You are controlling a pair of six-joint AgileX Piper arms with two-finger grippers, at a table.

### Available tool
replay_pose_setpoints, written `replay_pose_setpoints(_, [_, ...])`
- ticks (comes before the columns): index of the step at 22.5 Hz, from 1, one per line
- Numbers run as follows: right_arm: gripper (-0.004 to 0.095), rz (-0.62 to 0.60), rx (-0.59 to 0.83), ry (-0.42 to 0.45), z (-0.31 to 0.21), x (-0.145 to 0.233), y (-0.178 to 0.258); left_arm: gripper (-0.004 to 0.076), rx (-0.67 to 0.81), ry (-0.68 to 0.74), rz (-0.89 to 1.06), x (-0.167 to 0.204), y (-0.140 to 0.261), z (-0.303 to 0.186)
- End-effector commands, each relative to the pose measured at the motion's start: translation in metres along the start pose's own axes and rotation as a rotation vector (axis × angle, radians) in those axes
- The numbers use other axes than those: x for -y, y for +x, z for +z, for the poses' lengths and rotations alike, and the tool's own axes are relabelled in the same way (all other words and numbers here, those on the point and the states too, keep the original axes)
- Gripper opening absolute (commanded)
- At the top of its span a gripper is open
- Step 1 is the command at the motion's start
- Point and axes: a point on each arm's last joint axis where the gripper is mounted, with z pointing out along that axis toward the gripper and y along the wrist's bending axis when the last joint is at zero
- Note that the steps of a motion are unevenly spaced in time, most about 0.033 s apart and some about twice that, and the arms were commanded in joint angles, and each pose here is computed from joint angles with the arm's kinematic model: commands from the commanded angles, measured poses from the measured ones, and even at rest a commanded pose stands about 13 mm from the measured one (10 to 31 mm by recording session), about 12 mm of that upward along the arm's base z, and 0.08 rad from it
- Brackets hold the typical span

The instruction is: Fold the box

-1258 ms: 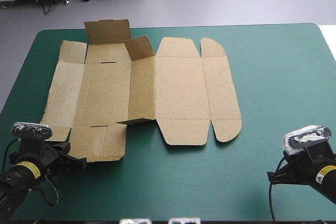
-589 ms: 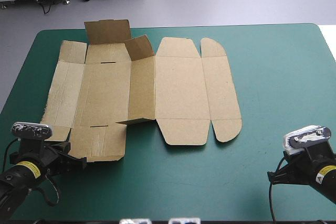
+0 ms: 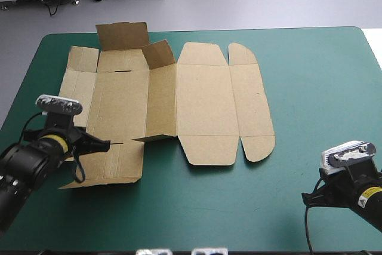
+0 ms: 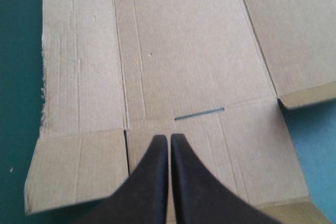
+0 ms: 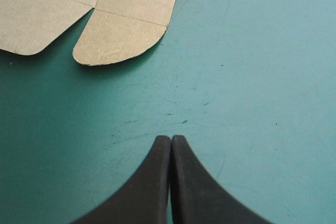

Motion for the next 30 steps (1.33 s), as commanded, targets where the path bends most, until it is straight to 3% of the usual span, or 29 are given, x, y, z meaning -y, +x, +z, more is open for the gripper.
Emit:
replay_pose_setpoints(1, [-0.0018,-0.029,0.088,0.006,-0.003,0.001,-0.012,0.0014,0.074,-0.003,-0.014,-0.001,-0.04,0.012])
replay_pose_setpoints(9, [-0.0018,-0.044,0.084,0.006,-0.003,0.001,-0.012,0.0014,0.028,0.211,-0.1,-0.041,-0.079,0.038])
replay_pose_setpoints(13, [-0.0018,-0.044,0.084,0.006,-0.003,0.001,-0.012,0.0014,-0.203,0.287,-0.285,-0.122,-0.055,0.066])
replay_pose_setpoints(18, [-0.0018,-0.044,0.078,0.006,-0.003,0.001,-0.011,0.0014,-0.124,0.34,-0.636,-0.208,-0.02,0.09])
replay_pose_setpoints(21, [-0.0018,-0.044,0.061,0.005,-0.003,0.001,-0.01,0.0027,-0.102,0.359,-0.615,-0.225,-0.02,0.1])
replay_pose_setpoints(22, [-0.0018,-0.044,0.059,0.005,-0.003,0.001,-0.01,0.0048,-0.099,0.364,-0.619,-0.227,-0.021,0.102])
replay_pose_setpoints(24, [-0.0018,-0.044,0.059,0.005,-0.003,0.001,-0.01,0.0196,-0.118,0.369,-0.63,-0.233,-0.017,0.112])
replay_pose_setpoints(25, [-0.0018,-0.04,0.06,-0.002,-0.003,0.0,-0.01,0.0356,-0.161,0.37,-0.675,-0.237,-0.012,0.121])
replay_pose_setpoints(27, [-0.0018,-0.03,0.058,-0.019,-0.003,-0.002,-0.01,0.0552,-0.221,0.374,-0.709,-0.242,-0.003,0.133])
replay_pose_setpoints(30, [-0.0018,-0.019,0.057,-0.035,-0.003,-0.003,-0.009,0.0618,-0.271,0.409,-0.725,-0.243,0.005,0.143])
